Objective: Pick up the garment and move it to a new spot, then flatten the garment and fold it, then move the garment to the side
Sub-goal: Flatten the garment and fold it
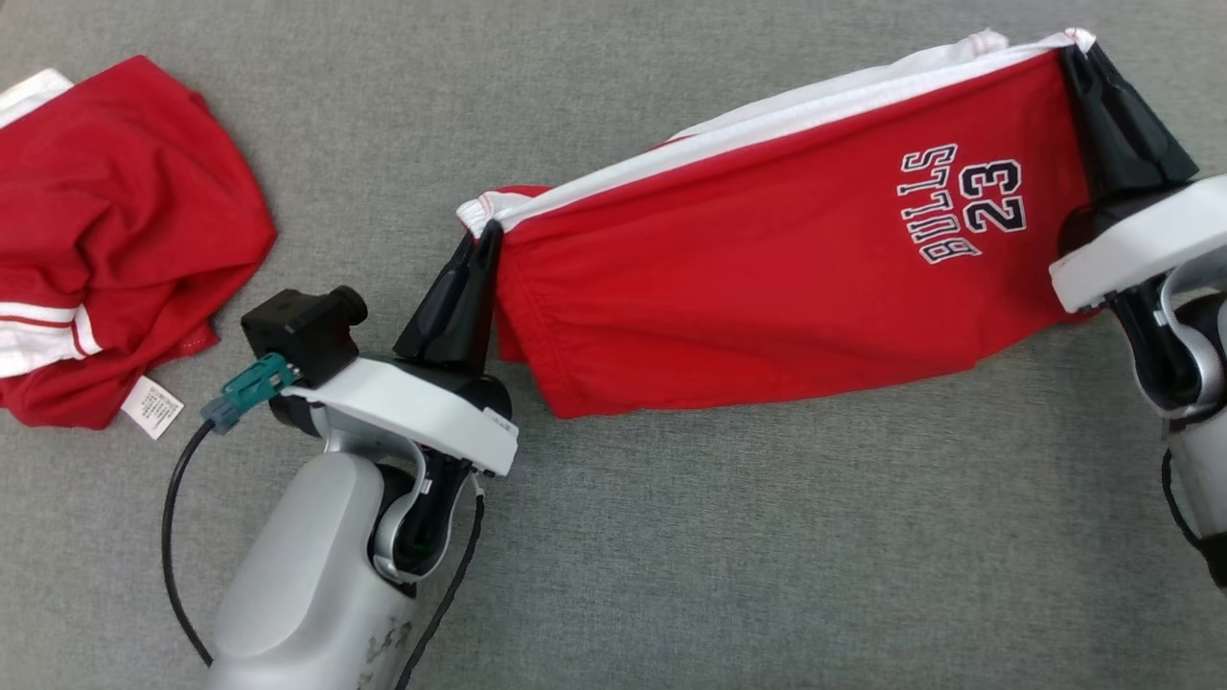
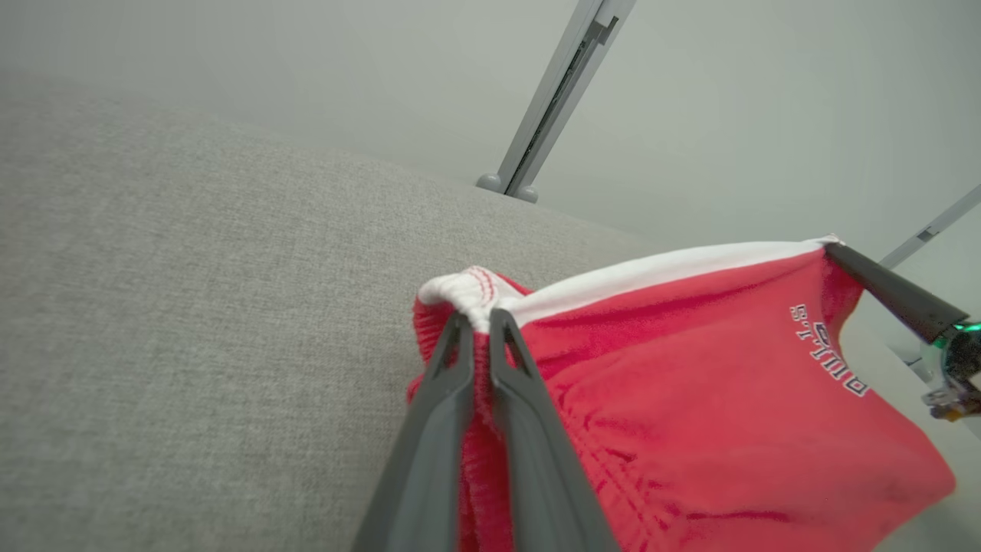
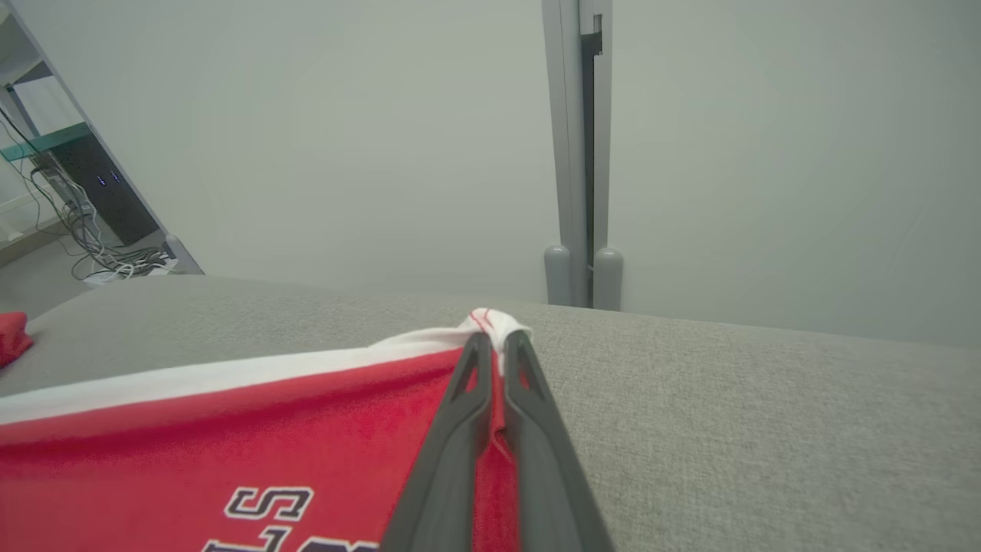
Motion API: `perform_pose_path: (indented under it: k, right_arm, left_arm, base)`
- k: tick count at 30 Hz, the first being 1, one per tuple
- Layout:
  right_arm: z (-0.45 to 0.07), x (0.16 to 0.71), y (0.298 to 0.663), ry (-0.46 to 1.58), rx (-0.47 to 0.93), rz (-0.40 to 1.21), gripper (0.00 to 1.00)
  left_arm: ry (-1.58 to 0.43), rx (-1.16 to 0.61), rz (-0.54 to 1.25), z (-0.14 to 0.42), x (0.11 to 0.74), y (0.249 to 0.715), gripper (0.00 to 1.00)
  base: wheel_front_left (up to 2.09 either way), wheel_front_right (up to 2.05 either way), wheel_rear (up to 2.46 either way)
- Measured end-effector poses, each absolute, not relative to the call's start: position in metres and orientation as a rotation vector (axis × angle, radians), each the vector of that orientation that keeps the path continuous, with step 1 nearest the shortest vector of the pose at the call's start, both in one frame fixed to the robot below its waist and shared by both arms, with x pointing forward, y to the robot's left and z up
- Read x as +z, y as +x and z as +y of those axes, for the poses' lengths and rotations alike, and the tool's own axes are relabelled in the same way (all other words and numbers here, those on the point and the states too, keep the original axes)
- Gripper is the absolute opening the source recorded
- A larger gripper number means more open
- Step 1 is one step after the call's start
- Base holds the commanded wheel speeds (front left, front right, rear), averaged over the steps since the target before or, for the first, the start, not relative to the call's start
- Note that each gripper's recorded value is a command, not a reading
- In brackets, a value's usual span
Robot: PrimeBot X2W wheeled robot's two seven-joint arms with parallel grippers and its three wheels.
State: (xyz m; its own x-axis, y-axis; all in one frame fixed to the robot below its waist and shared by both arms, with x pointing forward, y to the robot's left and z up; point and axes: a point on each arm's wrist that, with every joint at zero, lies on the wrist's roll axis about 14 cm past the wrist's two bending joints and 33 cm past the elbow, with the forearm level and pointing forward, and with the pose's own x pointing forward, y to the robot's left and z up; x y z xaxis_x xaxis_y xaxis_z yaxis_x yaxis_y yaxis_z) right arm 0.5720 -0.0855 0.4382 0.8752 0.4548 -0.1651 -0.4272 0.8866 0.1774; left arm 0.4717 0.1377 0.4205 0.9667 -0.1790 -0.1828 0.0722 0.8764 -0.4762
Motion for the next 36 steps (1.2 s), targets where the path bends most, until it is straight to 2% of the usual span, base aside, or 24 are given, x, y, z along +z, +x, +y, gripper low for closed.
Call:
perform_pose_path:
  k: [8,9,10,11,12,21,25,32,36]
  right_arm:
    - [-0.059,0.389,0.599,0.143,0.503,0.305,0.01]
    - [-0.058,0.387,0.599,0.152,0.502,0.304,0.37]
    - [-0.058,0.385,0.599,0.151,0.503,0.308,1.00]
    - [-0.058,0.385,0.598,0.151,0.502,0.302,1.00]
    - [-0.058,0.387,0.598,0.155,0.502,0.292,1.00]
    - [-0.079,0.422,0.592,0.130,0.463,0.111,1.00]
    - [-0.098,0.442,0.582,0.126,0.407,0.046,1.00]
    - [-0.121,0.468,0.545,0.107,0.345,-0.039,1.00]
    - [-0.128,0.472,0.519,0.089,0.329,-0.028,1.00]
  left_arm:
    - [-0.449,-0.138,0.299,0.137,0.389,0.482,0.00]
    - [-0.446,-0.143,0.307,0.136,0.386,0.483,0.00]
    - [-0.448,-0.146,0.308,0.134,0.385,0.484,0.29]
    - [-0.443,-0.153,0.308,0.132,0.385,0.485,0.62]
    - [-0.441,-0.155,0.306,0.132,0.384,0.486,1.00]
    - [-0.369,-0.081,0.245,0.147,0.393,0.480,1.00]
    - [-0.332,-0.045,0.151,0.161,0.420,0.483,1.00]
    - [-0.230,-0.008,0.003,0.183,0.465,0.482,1.00]
    - [-0.186,-0.004,-0.028,0.189,0.476,0.475,1.00]
  base:
    - [0.00,0.00,0.00]
    - [0.00,0.00,0.00]
    - [0.00,0.00,0.00]
    - [0.00,0.00,0.00]
    - [0.00,0.00,0.00]
    - [0.00,0.00,0.00]
    - [0.00,0.00,0.00]
    - [0.00,0.00,0.00]
    - [0.00,0.00,0.00]
